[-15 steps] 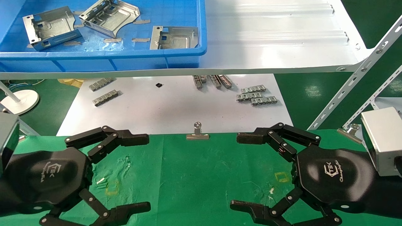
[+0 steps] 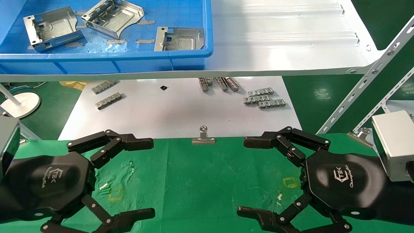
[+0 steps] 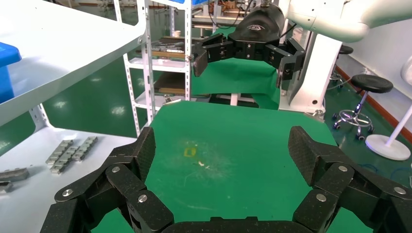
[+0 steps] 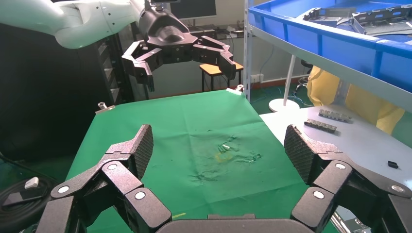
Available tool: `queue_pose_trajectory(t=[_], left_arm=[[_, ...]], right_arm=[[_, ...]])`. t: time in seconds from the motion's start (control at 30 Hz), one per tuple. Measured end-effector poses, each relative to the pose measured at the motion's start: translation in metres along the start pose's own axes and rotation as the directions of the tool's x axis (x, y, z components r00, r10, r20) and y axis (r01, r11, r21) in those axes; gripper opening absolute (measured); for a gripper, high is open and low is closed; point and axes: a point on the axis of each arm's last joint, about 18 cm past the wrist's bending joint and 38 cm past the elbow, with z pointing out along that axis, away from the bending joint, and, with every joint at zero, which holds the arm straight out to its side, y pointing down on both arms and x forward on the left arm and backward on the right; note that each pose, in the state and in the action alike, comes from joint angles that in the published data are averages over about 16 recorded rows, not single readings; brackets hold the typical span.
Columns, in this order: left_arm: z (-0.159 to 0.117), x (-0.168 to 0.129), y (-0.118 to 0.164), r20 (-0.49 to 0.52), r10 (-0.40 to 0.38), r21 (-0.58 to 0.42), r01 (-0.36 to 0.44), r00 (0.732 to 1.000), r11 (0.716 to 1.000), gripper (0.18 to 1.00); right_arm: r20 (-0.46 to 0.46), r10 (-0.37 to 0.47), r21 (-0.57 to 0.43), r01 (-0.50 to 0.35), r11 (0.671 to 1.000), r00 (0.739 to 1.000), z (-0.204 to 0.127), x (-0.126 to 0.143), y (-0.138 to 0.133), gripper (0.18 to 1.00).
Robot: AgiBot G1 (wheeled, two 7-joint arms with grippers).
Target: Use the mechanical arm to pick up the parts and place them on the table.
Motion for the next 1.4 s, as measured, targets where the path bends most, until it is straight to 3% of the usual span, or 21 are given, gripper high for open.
queue_pose_trajectory(t=[1.4], left_arm=[[0.0000,0.0000,0.0000,0.000,0.000,0.000,0.000,1.000,1.000,1.001]], right_arm=[[0.000,0.000,0.000,0.000,1.000,1.000,0.0000,0.0000,0.0000,1.000]])
